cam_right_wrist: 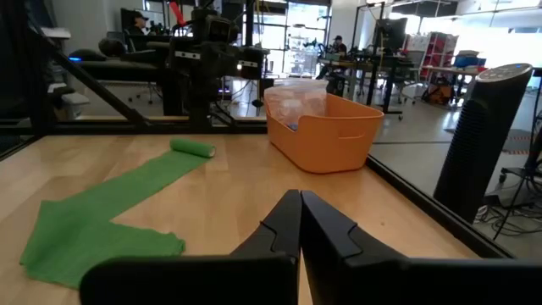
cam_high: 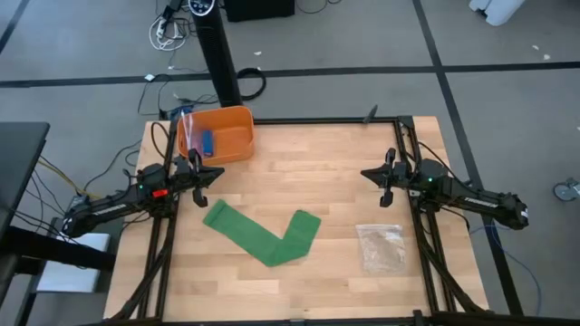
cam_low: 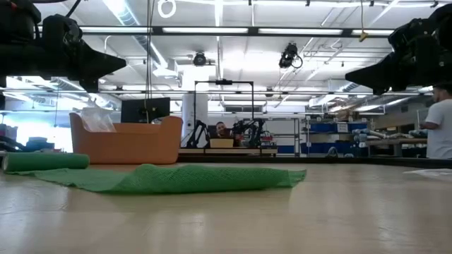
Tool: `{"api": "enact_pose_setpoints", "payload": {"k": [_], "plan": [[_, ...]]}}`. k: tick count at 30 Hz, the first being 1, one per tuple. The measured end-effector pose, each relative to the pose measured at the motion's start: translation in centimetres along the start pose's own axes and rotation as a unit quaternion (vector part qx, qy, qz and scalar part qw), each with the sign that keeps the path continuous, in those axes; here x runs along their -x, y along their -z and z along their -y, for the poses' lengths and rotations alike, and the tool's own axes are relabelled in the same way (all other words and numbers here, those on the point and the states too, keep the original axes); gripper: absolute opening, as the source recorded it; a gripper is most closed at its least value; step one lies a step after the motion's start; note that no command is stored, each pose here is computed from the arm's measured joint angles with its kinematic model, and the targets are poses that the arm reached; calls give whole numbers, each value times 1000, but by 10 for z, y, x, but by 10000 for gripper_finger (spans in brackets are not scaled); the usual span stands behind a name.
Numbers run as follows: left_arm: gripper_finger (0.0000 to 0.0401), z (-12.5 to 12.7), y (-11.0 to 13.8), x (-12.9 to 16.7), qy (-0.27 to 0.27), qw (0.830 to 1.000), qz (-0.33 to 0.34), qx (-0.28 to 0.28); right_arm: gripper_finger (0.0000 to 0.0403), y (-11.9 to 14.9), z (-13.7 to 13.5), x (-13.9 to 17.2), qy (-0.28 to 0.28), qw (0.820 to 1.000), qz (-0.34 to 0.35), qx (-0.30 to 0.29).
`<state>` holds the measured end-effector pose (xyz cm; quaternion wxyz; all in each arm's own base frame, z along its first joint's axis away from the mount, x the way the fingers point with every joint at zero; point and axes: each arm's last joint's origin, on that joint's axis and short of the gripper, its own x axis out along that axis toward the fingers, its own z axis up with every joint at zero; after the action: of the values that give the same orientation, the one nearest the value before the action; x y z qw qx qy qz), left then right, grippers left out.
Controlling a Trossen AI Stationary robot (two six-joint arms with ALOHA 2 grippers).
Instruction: Roll bandage
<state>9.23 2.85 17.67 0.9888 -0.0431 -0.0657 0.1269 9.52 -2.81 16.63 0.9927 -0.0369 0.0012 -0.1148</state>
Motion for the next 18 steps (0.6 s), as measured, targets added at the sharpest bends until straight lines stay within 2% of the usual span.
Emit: {"api": "enact_pose_setpoints", "payload": {"k": [18], "plan": [[15,0,-1,0,0,1000,4,0,8,0,0,0,0,1000,0,0]]}}
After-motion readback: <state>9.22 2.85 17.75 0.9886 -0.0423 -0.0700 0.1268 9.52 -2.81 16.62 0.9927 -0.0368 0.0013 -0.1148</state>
